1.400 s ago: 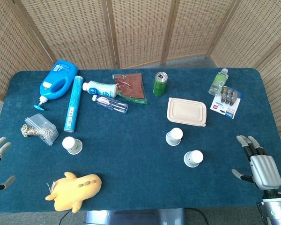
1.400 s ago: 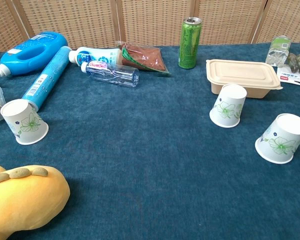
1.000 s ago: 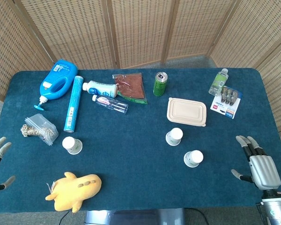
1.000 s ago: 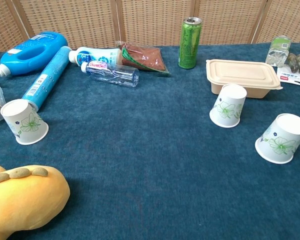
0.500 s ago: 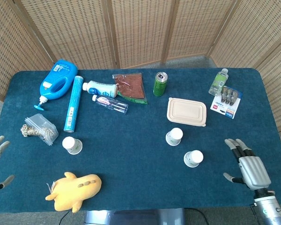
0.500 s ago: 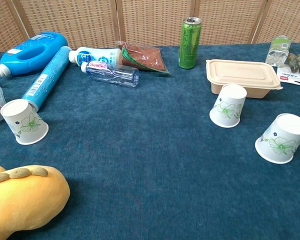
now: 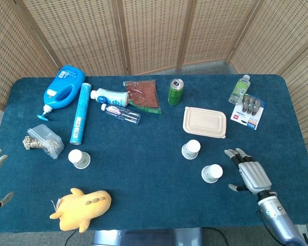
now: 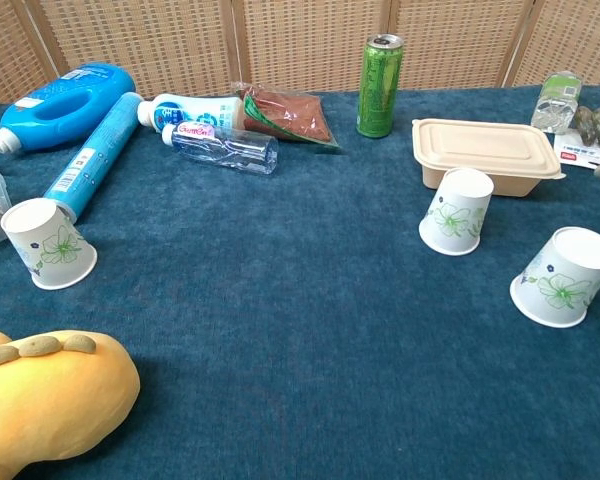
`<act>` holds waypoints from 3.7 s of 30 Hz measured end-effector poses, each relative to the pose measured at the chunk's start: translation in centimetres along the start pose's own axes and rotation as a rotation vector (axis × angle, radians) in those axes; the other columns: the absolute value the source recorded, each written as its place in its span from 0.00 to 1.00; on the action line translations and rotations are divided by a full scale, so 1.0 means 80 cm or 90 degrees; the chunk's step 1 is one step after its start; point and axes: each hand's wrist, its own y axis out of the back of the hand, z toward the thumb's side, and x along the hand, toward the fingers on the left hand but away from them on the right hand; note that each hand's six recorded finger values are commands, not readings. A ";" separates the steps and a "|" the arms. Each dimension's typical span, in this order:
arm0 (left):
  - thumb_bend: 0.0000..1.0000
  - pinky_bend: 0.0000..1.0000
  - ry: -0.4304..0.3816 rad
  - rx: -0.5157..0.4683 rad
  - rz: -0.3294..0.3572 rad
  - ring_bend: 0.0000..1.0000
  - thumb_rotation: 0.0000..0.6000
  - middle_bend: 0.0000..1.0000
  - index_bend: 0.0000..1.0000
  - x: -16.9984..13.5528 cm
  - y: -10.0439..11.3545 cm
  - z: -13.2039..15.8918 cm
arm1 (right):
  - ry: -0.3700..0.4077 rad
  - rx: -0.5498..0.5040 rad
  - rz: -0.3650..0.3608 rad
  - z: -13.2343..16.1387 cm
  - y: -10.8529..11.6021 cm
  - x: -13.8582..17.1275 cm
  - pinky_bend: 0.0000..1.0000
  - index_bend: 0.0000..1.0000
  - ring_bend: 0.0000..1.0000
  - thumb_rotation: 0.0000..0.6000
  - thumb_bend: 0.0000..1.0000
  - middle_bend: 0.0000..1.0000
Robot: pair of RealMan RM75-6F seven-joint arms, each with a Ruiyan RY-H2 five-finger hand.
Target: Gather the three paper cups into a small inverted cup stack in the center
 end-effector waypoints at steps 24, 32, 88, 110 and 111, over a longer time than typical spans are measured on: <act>0.26 0.00 0.010 -0.002 -0.004 0.00 1.00 0.00 0.00 0.001 -0.001 -0.005 | 0.021 -0.005 -0.022 0.032 -0.030 -0.021 0.35 0.34 0.24 1.00 0.26 0.40; 0.26 0.00 0.009 -0.002 -0.004 0.00 1.00 0.00 0.00 0.001 -0.001 -0.005 | 0.027 -0.009 -0.042 0.037 -0.028 -0.020 0.37 0.42 0.31 1.00 0.35 0.48; 0.26 0.00 0.017 -0.020 -0.006 0.00 1.00 0.00 0.00 0.003 0.004 -0.014 | 0.218 0.129 -0.024 0.284 -0.008 -0.110 0.37 0.42 0.31 1.00 0.37 0.48; 0.26 0.00 0.018 -0.016 -0.014 0.00 1.00 0.00 0.00 0.004 -0.001 -0.014 | 0.175 0.087 -0.026 0.311 -0.023 -0.129 0.37 0.42 0.31 1.00 0.37 0.48; 0.26 0.00 0.019 -0.016 -0.014 0.00 1.00 0.00 0.00 0.004 -0.001 -0.014 | 0.174 0.082 -0.027 0.314 -0.023 -0.129 0.37 0.42 0.31 1.00 0.37 0.48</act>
